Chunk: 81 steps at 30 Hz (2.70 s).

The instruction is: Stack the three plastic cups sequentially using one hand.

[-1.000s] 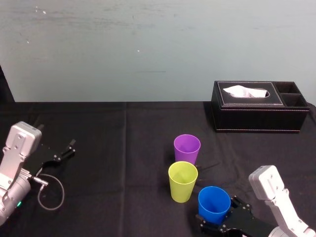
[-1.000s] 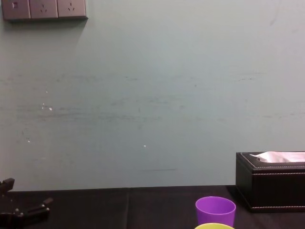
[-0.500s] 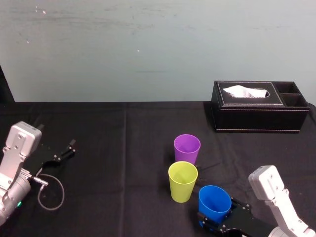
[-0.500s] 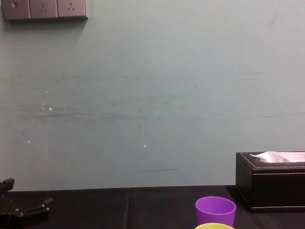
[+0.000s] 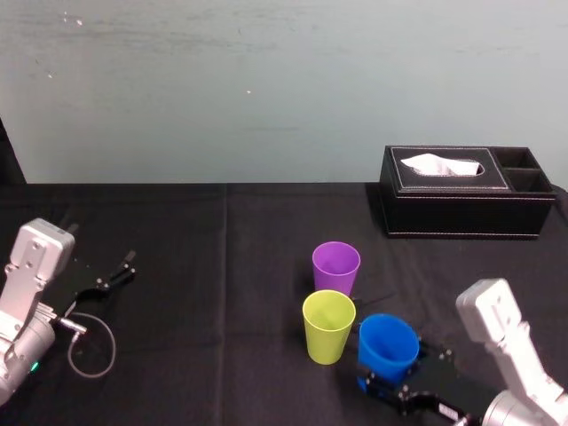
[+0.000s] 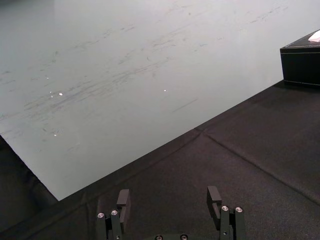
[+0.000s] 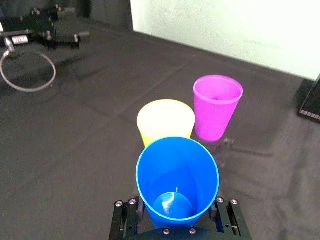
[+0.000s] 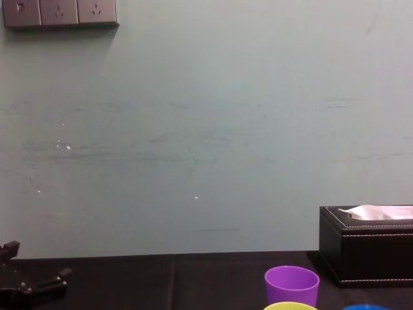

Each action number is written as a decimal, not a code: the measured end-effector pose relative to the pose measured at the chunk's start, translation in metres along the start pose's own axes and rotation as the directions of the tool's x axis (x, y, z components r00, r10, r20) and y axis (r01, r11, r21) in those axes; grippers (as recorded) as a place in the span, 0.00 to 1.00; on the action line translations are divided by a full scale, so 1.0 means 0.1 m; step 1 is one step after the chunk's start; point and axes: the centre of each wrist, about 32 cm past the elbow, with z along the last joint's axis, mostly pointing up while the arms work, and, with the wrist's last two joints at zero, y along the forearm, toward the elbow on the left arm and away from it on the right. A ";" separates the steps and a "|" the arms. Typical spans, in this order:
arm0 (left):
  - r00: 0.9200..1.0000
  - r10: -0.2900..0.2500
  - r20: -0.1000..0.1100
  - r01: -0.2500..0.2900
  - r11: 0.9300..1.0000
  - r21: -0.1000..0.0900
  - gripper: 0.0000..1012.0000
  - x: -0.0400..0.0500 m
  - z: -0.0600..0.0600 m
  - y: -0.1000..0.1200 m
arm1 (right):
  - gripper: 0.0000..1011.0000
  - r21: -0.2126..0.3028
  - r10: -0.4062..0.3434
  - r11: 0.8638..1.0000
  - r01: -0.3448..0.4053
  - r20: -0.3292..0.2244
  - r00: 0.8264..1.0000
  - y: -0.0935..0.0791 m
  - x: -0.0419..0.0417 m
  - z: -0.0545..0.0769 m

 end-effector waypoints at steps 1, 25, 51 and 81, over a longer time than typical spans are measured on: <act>1.000 0.000 0.000 0.000 1.000 0.000 0.99 0.000 0.00 0.00 | 0.70 0.004 -0.001 1.000 0.001 0.001 1.000 0.00 0.009 0.02; 1.000 0.000 0.000 0.000 1.000 0.000 0.99 0.000 0.00 0.00 | 0.70 0.092 -0.015 0.996 0.009 0.063 0.998 0.36 0.522 0.95; 1.000 0.000 0.000 0.000 1.000 0.000 0.99 0.000 0.00 0.00 | 0.70 0.077 -0.014 0.997 0.010 0.048 0.999 0.82 0.633 1.02; 1.000 0.000 0.000 0.000 1.000 0.000 0.99 0.000 0.00 0.00 | 0.70 0.042 -0.002 0.999 0.000 0.045 0.999 1.02 0.632 0.92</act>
